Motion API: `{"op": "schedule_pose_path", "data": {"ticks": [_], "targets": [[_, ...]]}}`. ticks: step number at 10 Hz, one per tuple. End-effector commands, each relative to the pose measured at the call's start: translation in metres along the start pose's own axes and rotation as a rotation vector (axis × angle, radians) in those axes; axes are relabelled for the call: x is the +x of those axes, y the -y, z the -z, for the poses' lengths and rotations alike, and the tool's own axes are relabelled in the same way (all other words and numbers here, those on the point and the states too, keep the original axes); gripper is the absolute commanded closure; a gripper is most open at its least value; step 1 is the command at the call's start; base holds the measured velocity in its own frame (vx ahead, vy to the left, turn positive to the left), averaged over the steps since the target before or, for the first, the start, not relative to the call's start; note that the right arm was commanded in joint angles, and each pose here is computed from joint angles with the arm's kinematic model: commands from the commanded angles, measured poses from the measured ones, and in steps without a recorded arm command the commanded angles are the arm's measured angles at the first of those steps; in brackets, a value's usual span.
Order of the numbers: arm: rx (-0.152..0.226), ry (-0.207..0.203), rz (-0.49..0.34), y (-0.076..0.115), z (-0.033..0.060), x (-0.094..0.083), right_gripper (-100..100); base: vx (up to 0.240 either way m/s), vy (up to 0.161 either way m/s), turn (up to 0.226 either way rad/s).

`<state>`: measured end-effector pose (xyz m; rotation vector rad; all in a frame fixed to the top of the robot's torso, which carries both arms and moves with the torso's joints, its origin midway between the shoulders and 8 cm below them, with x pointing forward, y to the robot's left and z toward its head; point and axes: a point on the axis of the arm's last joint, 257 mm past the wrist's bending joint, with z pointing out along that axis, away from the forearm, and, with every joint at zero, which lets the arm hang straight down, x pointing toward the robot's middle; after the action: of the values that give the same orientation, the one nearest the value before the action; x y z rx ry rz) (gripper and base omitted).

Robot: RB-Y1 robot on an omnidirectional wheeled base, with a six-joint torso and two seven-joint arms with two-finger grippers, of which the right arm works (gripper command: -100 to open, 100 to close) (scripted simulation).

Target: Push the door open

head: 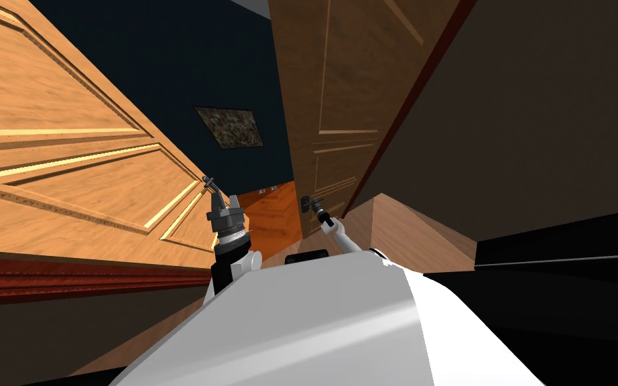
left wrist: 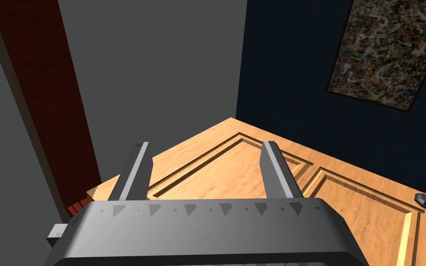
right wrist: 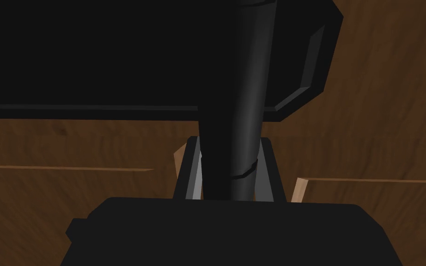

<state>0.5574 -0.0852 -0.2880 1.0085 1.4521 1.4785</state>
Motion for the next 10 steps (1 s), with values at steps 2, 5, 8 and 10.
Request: {"op": "schedule_pose_path", "data": {"ticks": [2, 5, 8, 10], "targets": [[0.007, 0.0, -0.003, 0.004, 0.0023, 0.001, 100, 0.0, 0.0, 0.0], [0.001, 0.013, 0.001, 0.0, 0.0002, -0.007, 100, 0.069, 0.061, -0.023], [0.002, 0.04, 0.004, 0.0, 0.0011, -0.021, 100, 0.166, 0.124, -0.047], [0.003, 0.071, 0.007, 0.0, 0.0025, -0.037, 100, 0.174, 0.139, -0.063]]}}
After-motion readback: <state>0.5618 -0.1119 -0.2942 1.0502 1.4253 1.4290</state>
